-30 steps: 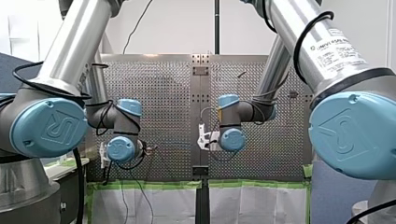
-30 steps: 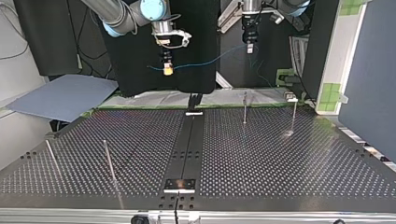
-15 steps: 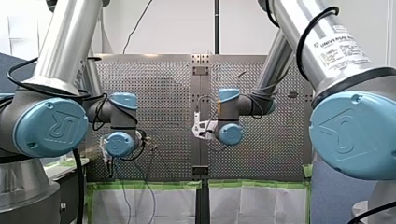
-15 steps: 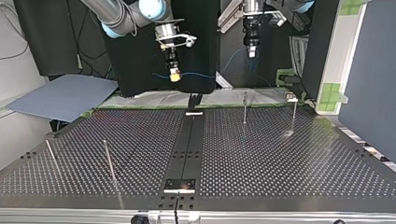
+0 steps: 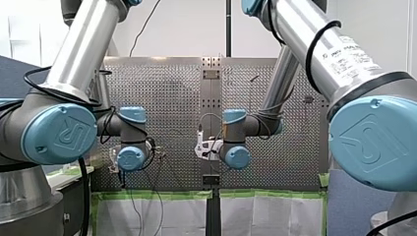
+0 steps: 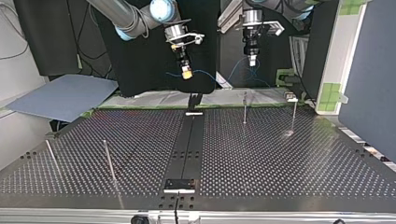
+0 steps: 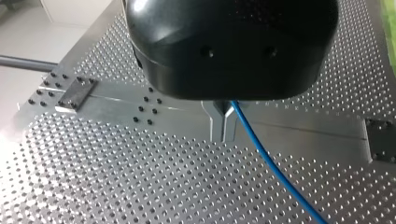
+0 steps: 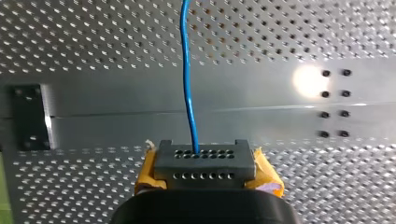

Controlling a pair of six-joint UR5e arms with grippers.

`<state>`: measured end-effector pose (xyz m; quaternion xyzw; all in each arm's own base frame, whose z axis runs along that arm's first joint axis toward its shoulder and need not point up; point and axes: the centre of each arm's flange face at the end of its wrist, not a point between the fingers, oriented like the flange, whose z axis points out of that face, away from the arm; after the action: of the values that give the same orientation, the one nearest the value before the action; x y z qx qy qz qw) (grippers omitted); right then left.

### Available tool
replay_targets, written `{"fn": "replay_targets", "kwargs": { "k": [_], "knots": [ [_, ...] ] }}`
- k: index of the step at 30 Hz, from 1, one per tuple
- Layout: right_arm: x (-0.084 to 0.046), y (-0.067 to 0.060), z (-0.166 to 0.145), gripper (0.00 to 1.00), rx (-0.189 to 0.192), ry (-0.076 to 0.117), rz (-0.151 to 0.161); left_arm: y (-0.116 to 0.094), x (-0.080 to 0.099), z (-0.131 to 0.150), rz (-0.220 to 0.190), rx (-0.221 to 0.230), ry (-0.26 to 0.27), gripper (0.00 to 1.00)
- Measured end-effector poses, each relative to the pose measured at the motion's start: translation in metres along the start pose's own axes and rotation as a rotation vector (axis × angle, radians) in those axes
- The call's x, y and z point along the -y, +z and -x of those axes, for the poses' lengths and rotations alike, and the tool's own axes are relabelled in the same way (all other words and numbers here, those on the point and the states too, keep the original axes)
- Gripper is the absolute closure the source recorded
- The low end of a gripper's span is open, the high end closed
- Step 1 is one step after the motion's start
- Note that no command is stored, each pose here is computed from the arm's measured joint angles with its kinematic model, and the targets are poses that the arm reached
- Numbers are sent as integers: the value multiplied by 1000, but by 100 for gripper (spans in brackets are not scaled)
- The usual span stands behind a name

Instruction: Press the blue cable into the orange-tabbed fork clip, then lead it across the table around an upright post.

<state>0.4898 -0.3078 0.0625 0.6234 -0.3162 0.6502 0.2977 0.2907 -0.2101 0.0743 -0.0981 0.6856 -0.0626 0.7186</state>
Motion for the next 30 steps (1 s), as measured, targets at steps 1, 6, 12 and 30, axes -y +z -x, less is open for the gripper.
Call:
{"fn": "replay_targets", "kwargs": {
  "k": [1,6,12,30],
  "knots": [
    [0,-1,4,100,5,0,-1,2,-2,-2,1,1,-1,100],
    [-1,-5,26,100,39,3,19,10,-14,-12,10,-7,15,100],
    [-2,-3,31,100,51,5,38,14,-32,-25,52,-47,38,100],
    [-3,3,69,100,113,7,36,26,-44,-30,12,-85,-13,100]
  ]
}}
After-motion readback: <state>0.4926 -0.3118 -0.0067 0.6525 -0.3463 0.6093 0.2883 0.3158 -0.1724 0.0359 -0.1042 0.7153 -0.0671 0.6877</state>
